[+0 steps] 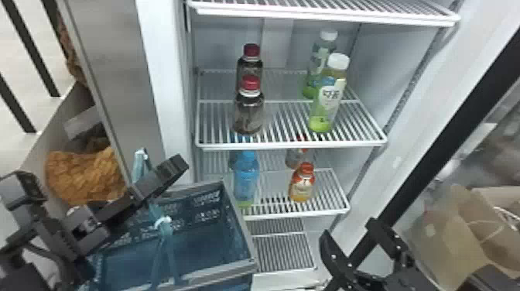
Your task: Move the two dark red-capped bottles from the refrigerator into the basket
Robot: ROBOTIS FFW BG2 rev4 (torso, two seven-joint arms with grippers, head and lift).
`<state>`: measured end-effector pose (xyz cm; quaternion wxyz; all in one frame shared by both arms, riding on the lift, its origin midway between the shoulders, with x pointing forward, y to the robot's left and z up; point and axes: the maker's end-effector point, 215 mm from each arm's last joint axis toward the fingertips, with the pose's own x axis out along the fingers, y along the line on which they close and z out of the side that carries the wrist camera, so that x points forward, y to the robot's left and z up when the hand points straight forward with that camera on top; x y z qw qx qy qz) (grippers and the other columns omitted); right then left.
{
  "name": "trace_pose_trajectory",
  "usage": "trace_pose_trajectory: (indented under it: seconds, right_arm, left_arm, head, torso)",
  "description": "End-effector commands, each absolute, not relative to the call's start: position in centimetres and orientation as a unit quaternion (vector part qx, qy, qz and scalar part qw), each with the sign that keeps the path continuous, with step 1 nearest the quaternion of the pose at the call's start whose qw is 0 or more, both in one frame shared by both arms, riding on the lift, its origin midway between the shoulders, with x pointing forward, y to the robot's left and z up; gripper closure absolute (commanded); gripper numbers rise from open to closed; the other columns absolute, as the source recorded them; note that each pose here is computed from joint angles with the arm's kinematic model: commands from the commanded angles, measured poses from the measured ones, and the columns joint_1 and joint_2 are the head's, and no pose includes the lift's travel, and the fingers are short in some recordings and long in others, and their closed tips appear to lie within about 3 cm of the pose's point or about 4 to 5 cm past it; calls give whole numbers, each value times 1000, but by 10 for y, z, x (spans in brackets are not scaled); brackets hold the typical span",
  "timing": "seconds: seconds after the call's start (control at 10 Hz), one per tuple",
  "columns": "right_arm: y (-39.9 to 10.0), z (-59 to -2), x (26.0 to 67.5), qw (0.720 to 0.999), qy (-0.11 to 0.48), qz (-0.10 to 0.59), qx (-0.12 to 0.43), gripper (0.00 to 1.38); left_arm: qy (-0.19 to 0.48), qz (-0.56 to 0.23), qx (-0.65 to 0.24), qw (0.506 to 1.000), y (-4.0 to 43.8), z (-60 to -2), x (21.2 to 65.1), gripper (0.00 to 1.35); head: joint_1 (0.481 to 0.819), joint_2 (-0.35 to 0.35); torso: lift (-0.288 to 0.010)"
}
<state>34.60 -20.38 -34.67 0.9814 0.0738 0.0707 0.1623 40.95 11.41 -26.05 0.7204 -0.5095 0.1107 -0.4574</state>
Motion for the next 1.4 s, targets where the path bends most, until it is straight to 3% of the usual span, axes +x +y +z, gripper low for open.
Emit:
trace_pose_trajectory:
  seconds: [0.0, 1.3]
  right_arm:
    - [-200, -334, 356, 982, 59, 169, 63, 122]
    - [-135, -285, 447, 969, -6, 234, 77, 121]
  left_arm:
    - [112, -457, -510, 720, 114, -261, 409, 1202]
    - [119, -459, -508, 719, 112, -262, 409, 1202]
  head:
    - [695, -138]
    - [695, -44]
  torso:
    - [-34]
    - [-34]
